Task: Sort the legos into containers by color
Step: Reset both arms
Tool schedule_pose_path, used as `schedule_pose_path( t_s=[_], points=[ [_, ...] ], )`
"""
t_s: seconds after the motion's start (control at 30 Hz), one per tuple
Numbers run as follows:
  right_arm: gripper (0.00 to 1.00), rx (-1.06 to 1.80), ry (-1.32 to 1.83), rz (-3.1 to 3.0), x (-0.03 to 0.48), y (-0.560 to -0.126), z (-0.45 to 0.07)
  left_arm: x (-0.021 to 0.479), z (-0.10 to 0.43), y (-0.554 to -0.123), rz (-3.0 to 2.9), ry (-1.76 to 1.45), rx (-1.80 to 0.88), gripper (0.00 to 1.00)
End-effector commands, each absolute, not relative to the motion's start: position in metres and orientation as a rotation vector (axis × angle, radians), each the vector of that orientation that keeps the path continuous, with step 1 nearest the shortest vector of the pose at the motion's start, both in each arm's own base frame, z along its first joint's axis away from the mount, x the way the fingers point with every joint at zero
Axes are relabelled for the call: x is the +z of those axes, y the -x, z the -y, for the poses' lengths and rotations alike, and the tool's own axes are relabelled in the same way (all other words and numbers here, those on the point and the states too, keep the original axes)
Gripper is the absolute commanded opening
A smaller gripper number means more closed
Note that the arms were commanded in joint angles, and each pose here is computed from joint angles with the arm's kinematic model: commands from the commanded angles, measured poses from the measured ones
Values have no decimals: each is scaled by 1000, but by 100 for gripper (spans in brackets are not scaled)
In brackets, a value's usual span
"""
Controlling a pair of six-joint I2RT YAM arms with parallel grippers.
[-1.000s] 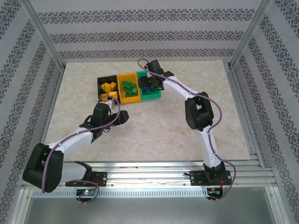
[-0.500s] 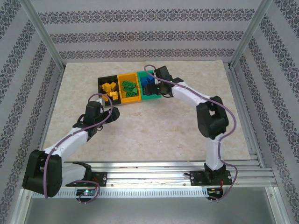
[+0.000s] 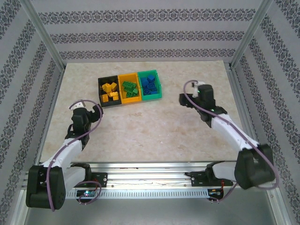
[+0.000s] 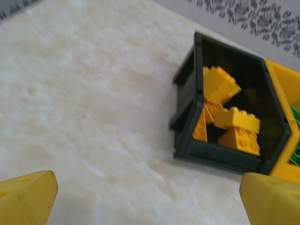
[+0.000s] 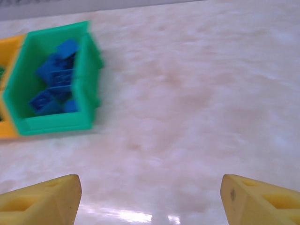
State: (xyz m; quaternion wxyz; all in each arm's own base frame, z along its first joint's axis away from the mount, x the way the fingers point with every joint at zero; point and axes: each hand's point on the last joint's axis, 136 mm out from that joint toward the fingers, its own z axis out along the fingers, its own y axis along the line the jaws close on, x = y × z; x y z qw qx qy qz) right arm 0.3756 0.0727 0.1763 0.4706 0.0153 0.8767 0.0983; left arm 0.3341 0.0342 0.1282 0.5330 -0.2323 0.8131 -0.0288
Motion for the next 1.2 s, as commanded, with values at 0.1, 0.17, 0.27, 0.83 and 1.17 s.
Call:
schedule_pose_path(
  t_s=[0.1,0.17,0.27,0.83,1.17],
  points=[
    [92,-95,-227,-1860,181,-362,12,149,-68,-346,-1756,464,189,100],
    [92,-172,-192,-1804,173,-361,21,143,-70,-350,-1755,448,220,100],
    [93,-269,-234,-1808,157,-366,35,132,-71,-358,-1772,413,244,100],
    [98,-107,-70,-1861,102,-389,3,94,-31,-388,-1833,157,75,100],
    [98,-97,-84,-1847,104,-391,5,90,-22,-398,-1894,103,54,100]
  ],
)
